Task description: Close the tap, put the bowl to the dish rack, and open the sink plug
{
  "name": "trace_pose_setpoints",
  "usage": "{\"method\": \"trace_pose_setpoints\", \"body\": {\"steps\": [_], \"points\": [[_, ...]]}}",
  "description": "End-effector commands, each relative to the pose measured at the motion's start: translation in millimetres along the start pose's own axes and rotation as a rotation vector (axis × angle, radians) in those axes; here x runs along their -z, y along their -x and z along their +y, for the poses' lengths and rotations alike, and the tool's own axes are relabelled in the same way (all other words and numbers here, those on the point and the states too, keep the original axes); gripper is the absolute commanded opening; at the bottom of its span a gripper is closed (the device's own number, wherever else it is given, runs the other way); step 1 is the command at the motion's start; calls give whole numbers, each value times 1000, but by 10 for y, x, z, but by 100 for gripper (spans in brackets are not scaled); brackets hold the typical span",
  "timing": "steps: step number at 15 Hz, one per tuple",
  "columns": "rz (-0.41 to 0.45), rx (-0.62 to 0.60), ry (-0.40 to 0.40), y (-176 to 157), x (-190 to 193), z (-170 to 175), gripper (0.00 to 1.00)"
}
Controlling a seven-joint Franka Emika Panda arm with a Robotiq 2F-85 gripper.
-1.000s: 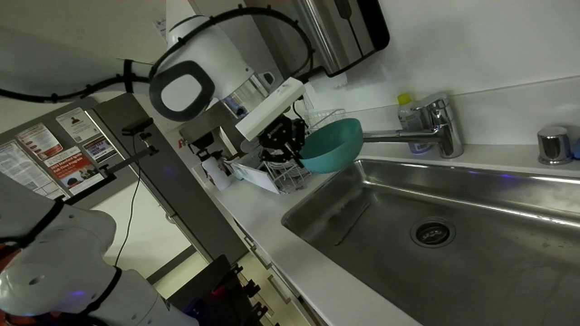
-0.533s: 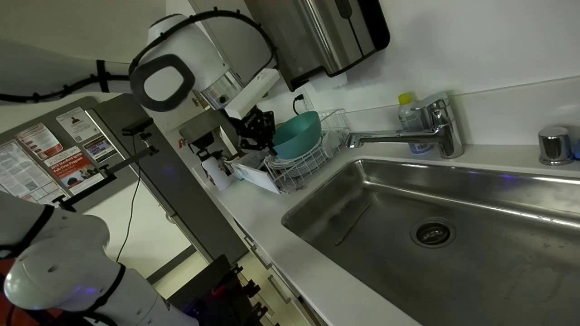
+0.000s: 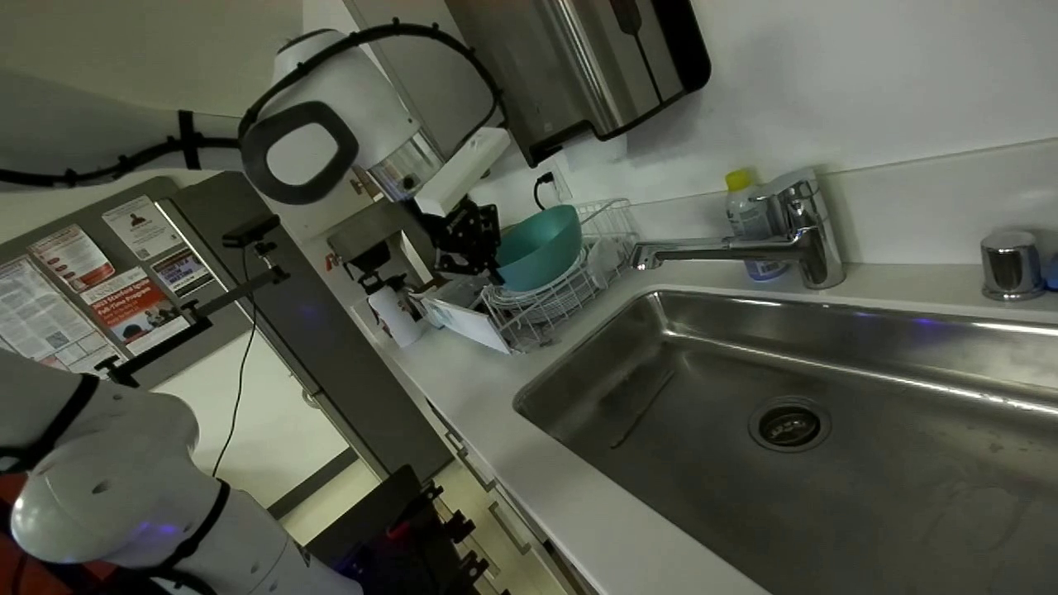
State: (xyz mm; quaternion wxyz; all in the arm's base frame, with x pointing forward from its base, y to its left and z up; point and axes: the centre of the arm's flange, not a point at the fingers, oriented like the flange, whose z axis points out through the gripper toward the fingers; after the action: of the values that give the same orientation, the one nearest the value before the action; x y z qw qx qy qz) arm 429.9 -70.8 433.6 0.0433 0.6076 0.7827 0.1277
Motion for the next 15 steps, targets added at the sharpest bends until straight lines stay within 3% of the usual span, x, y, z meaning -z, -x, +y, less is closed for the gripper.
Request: {"method": "trace_pose_setpoints", "body": {"steps": [1, 8, 15], "points": [[18, 125, 3, -325, -17, 173, 1], [39, 407, 55, -945, -26, 458, 1], [153, 687, 144, -1422, -159, 809, 1]]}}
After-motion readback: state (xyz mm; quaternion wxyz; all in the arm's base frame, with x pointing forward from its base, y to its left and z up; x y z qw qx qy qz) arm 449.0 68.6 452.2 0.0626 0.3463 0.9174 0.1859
